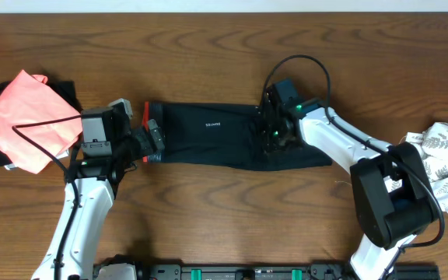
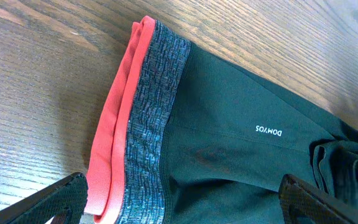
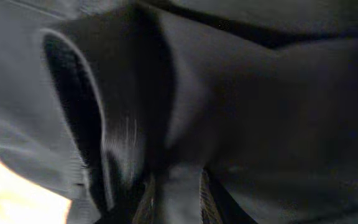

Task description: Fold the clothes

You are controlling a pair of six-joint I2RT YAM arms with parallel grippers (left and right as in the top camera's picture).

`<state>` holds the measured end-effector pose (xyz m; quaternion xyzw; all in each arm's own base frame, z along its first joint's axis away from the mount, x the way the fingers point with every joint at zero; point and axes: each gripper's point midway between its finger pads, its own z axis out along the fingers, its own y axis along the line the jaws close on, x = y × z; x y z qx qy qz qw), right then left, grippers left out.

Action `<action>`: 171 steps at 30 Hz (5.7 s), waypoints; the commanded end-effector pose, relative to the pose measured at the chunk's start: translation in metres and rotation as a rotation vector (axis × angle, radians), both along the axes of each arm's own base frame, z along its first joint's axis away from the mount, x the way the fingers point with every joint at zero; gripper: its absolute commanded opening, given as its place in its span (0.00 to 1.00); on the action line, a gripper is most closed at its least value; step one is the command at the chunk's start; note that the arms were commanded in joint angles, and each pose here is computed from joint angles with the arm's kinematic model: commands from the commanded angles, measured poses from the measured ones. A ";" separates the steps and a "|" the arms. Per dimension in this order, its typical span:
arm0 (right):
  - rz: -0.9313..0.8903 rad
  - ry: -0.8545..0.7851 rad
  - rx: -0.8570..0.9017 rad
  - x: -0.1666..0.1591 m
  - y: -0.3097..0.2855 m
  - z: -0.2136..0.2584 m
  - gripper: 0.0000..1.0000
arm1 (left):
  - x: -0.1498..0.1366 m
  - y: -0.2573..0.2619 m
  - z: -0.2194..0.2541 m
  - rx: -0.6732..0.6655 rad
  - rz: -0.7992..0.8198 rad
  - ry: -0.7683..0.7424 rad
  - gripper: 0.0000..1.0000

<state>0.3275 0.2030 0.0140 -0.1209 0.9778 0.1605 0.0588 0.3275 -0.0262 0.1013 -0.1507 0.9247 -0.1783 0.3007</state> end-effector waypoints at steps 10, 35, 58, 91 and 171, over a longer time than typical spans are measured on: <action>0.010 -0.049 0.085 0.009 0.019 0.010 0.29 | 0.003 -0.001 0.006 -0.002 -0.011 -0.013 0.98; -0.348 -0.147 -0.171 0.047 -0.128 0.087 0.36 | 0.010 -0.001 -0.011 -0.004 -0.011 0.015 0.98; -0.352 0.005 -0.275 0.012 -0.178 0.077 0.32 | 0.022 -0.010 -0.127 -0.195 -0.147 0.320 0.98; -0.430 -0.073 -0.264 0.018 -0.203 0.108 0.24 | 0.029 0.073 -0.030 -0.110 0.074 0.094 0.06; -0.614 -0.071 -0.194 -0.021 -0.259 0.150 0.26 | 0.087 -0.133 0.026 0.176 -0.145 -0.002 0.71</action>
